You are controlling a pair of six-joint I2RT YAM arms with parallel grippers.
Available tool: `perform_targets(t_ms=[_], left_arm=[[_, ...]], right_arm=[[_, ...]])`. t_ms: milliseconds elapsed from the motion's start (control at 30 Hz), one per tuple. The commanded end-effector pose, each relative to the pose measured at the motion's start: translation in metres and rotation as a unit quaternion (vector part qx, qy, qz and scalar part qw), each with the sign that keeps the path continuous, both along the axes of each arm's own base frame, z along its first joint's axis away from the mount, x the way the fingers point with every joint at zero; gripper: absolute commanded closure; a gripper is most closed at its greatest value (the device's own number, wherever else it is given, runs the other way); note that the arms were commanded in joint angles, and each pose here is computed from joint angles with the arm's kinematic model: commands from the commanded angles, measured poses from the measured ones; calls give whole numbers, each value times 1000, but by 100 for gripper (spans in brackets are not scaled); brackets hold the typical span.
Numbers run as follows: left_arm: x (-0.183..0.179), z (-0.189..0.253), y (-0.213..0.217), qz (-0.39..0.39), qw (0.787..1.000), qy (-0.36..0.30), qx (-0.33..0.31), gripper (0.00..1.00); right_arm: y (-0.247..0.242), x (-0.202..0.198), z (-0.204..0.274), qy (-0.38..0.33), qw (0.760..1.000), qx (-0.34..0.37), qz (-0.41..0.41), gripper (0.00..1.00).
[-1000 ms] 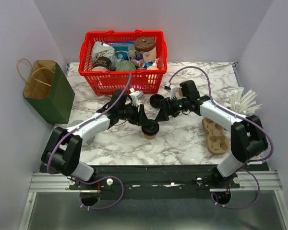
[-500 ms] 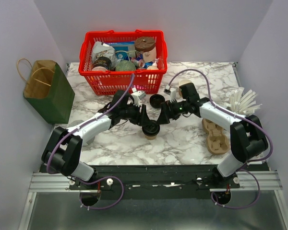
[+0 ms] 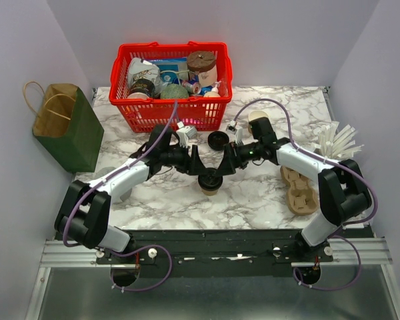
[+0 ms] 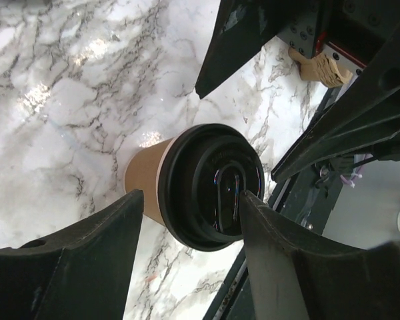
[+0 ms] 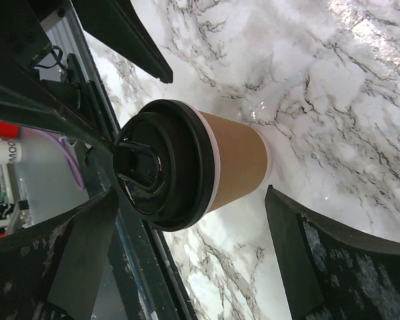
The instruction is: Pack the takeout coffee
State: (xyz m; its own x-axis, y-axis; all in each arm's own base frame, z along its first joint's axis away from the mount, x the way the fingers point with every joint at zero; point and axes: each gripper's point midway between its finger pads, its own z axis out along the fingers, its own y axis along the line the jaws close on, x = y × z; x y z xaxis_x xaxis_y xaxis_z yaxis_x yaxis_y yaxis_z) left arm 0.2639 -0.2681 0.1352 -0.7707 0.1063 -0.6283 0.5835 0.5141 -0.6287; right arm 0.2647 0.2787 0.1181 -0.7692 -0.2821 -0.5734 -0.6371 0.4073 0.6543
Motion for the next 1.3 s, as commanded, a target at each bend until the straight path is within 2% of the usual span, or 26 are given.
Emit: perform_targets(t_ms=[0,267,700,1067,1267], left_arm=[[-12,2,-3,-14,1000,19,-19,32],[-14,-10,-2,-10,999,37,-17,31],[2,-38,1,26,996,87,5,35],[12,-79,13,86,977,196,-4,36],[17,-99,20,109,964,243,-2,37]], right_arm=[[7,-11,-7,35,999,18,12,0],[8,-10,-23,61,998,8,8,2],[14,-15,-30,101,994,30,23,14],[15,-13,-45,134,991,19,11,18],[17,-11,-45,155,987,38,20,26]])
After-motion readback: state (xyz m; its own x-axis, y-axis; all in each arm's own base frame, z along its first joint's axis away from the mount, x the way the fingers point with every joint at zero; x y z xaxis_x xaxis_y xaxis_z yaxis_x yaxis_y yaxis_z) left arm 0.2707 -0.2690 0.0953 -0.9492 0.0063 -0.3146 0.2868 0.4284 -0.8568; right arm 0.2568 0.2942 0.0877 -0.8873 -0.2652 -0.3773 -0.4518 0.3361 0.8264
